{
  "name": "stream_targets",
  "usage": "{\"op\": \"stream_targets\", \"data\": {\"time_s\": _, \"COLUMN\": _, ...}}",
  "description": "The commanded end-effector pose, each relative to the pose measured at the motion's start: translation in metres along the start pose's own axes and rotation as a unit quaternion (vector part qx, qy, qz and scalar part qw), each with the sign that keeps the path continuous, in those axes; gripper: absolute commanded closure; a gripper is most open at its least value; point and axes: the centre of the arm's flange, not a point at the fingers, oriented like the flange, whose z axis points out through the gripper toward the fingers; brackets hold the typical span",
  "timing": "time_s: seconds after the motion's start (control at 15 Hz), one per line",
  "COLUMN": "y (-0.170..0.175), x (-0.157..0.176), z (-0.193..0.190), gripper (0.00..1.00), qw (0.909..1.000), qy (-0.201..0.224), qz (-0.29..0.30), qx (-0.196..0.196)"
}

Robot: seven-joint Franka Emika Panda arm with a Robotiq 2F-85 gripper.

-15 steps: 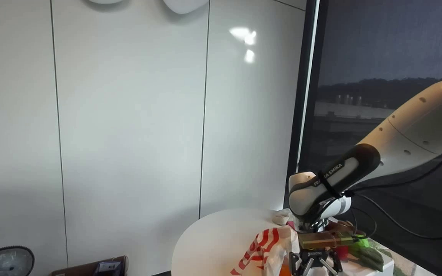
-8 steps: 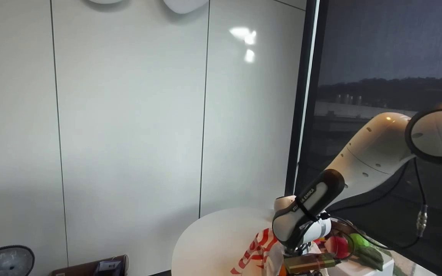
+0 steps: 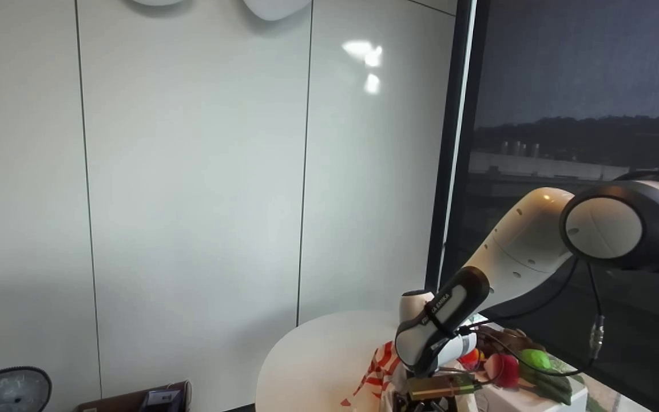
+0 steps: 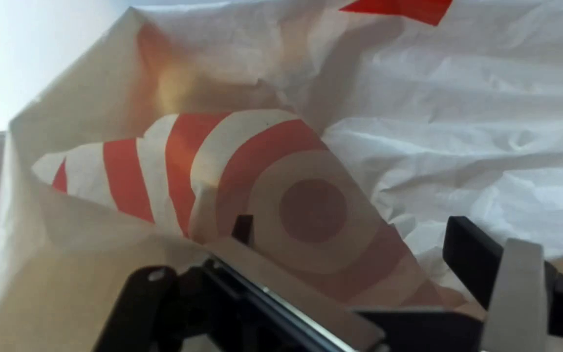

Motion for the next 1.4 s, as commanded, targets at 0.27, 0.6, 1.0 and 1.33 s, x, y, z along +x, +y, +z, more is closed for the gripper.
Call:
{"op": "stream_targets", "data": {"time_s": 0.27, "y": 0.033, "x": 0.028, "z": 0.017, "gripper": 0.00, "qw": 0.9975, "qy": 0.031, "qz": 0.064, "qx": 0.001}}
{"op": "stream_targets", "data": {"time_s": 0.6, "y": -0.007, "x": 0.025, "z": 0.017, "gripper": 0.00, "qw": 0.9943, "qy": -0.013, "qz": 0.082, "qx": 0.066}}
{"op": "stream_targets", "data": {"time_s": 1.0, "y": -0.024, "x": 0.054, "z": 0.004, "gripper": 0.00, "qw": 0.9885, "qy": 0.042, "qz": 0.115, "qx": 0.089}}
{"op": "stream_targets", "data": {"time_s": 1.33, "y": -0.017, "x": 0.076, "z": 0.001, "gripper": 0.00, "qw": 0.9827, "qy": 0.090, "qz": 0.131, "qx": 0.095}}
